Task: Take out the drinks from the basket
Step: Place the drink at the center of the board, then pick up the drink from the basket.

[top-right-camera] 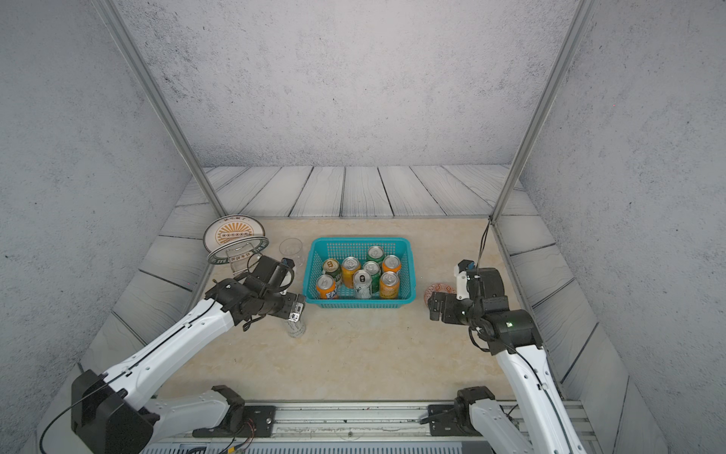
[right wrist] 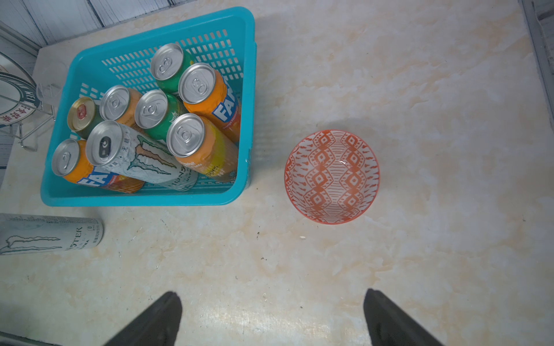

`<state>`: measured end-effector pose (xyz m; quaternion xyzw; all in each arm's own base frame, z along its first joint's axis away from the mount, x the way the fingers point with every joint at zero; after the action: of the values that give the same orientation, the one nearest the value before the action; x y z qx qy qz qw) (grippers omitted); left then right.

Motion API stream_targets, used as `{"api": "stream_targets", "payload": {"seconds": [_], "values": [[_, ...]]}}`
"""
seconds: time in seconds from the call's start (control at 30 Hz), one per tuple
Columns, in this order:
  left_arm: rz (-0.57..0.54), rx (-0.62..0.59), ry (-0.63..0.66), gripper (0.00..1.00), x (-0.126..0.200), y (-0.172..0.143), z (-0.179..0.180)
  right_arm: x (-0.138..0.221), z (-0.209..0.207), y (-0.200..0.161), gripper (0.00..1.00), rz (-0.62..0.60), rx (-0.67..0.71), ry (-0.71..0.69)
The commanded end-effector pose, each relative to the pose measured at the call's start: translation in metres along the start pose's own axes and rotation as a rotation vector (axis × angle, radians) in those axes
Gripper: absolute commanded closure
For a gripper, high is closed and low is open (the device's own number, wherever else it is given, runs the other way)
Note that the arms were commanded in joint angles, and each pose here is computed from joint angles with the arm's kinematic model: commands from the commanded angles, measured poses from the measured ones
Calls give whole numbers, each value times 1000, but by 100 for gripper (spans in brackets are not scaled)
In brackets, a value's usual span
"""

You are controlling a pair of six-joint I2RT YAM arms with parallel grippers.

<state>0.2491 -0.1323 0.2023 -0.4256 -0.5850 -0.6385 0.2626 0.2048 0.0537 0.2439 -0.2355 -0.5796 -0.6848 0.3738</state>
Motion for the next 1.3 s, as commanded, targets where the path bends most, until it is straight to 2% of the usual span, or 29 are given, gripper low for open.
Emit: {"api": "stream_targets", "payload": {"seconds": [0.0, 0.27, 0.53, 0.93, 1.27], "values": [[-69, -7, -42, 4, 29, 19, -4, 13, 0, 5, 1, -33, 9, -12], [-142, -36, -161, 2, 65, 59, -34, 17, 1, 5, 1, -43, -3, -4], [-171, -112, -252, 1, 67, 92, -84, 20, 0, 3, 1, -45, -6, -11], [-93, -264, -270, 1, 30, 108, -151, 23, -2, -1, 1, -49, -16, -21], [4, -348, -206, 1, -20, 114, -176, 21, -2, -3, 1, -47, -21, -18]]}}
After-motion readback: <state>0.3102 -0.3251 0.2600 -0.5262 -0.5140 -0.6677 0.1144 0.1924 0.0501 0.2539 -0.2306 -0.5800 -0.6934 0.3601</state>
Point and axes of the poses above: each gripper's point midway between its finger pads, its own x axis back along the fingers, its own z axis along the line the jaws close on, y = z × x, the point moved 3 cm from there along x, back along the fingers, and after that the axes turned 4 degrees about x, right-handed, at the moved point
